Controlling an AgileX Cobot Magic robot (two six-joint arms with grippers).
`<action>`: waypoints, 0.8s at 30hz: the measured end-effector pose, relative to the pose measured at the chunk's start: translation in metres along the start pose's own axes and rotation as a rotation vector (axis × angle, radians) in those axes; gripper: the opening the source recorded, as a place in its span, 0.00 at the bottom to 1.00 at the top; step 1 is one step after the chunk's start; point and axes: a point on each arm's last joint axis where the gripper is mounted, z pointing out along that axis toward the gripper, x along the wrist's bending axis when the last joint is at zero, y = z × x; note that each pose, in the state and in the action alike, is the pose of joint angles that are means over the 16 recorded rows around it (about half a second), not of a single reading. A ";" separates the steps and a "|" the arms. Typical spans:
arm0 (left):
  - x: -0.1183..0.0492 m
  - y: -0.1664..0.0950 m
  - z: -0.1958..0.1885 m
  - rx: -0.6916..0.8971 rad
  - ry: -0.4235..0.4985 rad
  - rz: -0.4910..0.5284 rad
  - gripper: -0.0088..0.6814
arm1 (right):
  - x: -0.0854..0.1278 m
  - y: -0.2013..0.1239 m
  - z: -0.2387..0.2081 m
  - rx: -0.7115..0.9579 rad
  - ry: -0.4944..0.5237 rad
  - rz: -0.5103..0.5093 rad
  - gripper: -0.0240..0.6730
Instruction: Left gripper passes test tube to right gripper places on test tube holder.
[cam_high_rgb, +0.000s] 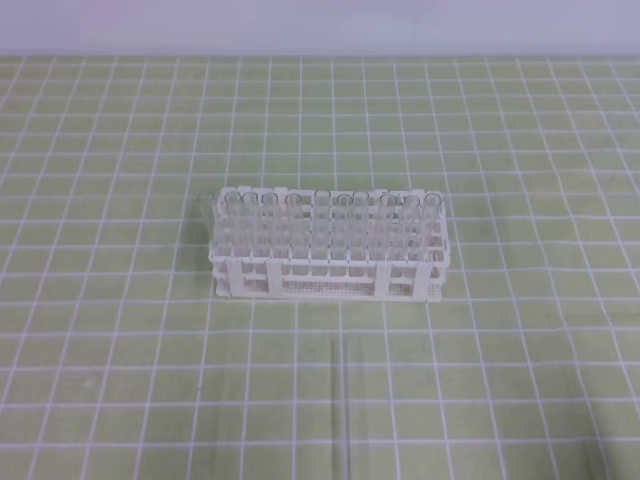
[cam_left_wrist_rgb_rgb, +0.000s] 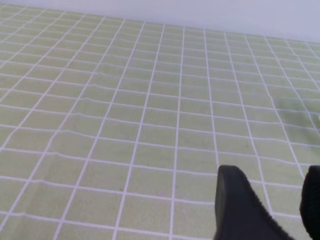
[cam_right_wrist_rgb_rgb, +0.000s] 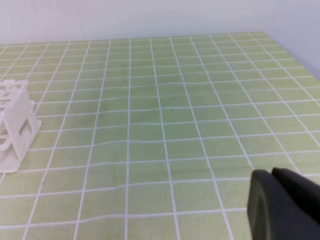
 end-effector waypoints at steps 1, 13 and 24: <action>0.000 0.000 0.000 0.000 0.000 0.000 0.38 | 0.000 0.000 0.000 0.000 0.000 0.000 0.01; 0.000 0.000 0.000 0.000 0.000 -0.001 0.38 | 0.000 0.000 0.000 0.000 0.000 0.000 0.01; 0.000 0.000 0.000 0.001 -0.002 -0.005 0.38 | 0.000 0.000 0.000 0.000 0.000 0.000 0.01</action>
